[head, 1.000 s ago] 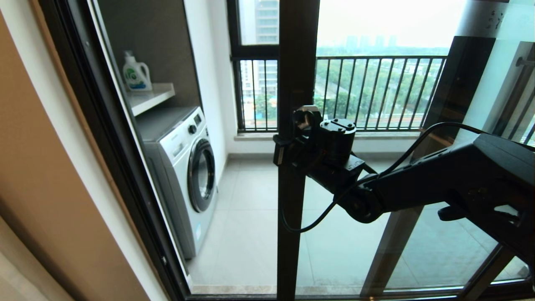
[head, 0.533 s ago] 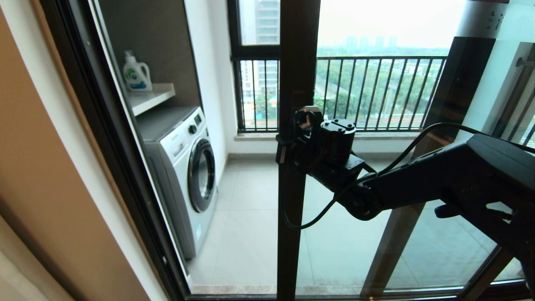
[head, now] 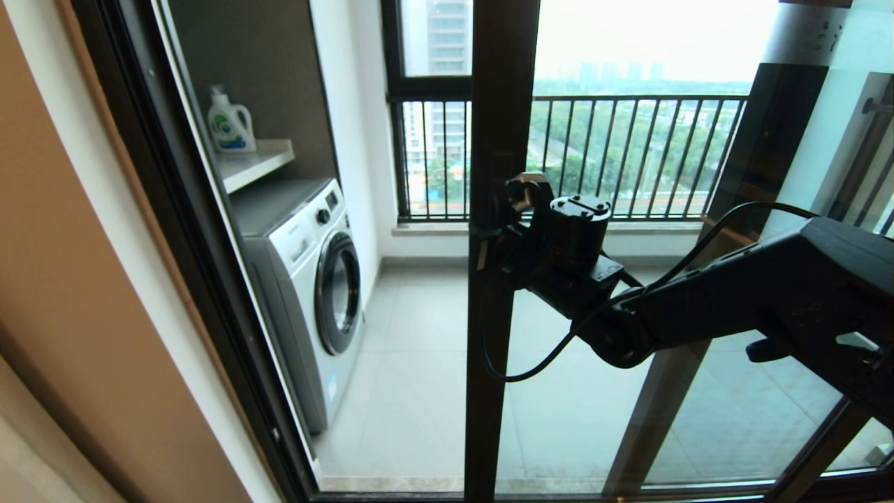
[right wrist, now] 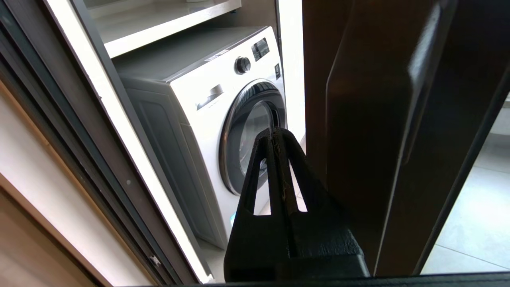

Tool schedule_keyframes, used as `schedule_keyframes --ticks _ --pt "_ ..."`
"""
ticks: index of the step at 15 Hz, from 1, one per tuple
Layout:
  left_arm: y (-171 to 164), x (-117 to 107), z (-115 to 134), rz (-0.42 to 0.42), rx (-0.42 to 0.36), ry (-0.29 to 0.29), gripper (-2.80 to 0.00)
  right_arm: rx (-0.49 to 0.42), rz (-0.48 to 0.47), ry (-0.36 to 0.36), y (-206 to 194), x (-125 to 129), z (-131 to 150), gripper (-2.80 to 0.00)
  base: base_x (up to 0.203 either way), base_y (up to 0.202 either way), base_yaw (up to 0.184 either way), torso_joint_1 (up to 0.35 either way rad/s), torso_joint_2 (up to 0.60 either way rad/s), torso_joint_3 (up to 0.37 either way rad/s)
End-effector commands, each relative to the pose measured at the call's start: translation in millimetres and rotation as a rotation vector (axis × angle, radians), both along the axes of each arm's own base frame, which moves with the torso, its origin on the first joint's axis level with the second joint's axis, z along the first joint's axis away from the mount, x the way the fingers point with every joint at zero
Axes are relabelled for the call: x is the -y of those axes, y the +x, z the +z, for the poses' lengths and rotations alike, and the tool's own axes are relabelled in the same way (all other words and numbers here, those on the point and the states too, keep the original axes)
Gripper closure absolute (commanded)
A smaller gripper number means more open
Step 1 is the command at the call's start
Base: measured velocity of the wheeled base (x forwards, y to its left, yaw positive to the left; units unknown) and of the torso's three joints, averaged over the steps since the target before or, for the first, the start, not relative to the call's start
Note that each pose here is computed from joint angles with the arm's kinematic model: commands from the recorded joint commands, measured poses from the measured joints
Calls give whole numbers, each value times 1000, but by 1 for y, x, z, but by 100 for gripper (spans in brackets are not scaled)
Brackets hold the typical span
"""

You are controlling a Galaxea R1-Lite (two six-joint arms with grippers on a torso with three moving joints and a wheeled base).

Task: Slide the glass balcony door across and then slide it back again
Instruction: Open the slid door

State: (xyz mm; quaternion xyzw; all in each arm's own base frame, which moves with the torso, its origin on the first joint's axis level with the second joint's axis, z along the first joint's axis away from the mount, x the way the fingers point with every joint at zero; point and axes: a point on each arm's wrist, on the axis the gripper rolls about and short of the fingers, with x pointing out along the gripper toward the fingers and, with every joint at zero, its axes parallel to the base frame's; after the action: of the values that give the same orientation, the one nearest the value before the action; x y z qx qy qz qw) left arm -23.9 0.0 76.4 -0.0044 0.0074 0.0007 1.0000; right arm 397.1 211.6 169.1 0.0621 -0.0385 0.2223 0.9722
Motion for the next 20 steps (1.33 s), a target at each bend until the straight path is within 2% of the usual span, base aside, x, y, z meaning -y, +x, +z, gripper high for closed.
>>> schedule_keyframes --ticks 1,10,15,20 --pt "0 0 0 0 -2 0 0 10 -17 6 -4 8 7 0 0 0 0 0 0 0" --pt "0 0 0 0 -2 0 0 12 -69 4 -3 38 1 0 0 0 0 0 0 0" --pt "0 0 0 0 -2 0 0 27 -85 5 -8 63 11 0 0 0 0 0 0 0" --pt "0 0 0 0 -2 0 0 28 -98 1 -22 89 8 0 0 0 0 0 0 0"
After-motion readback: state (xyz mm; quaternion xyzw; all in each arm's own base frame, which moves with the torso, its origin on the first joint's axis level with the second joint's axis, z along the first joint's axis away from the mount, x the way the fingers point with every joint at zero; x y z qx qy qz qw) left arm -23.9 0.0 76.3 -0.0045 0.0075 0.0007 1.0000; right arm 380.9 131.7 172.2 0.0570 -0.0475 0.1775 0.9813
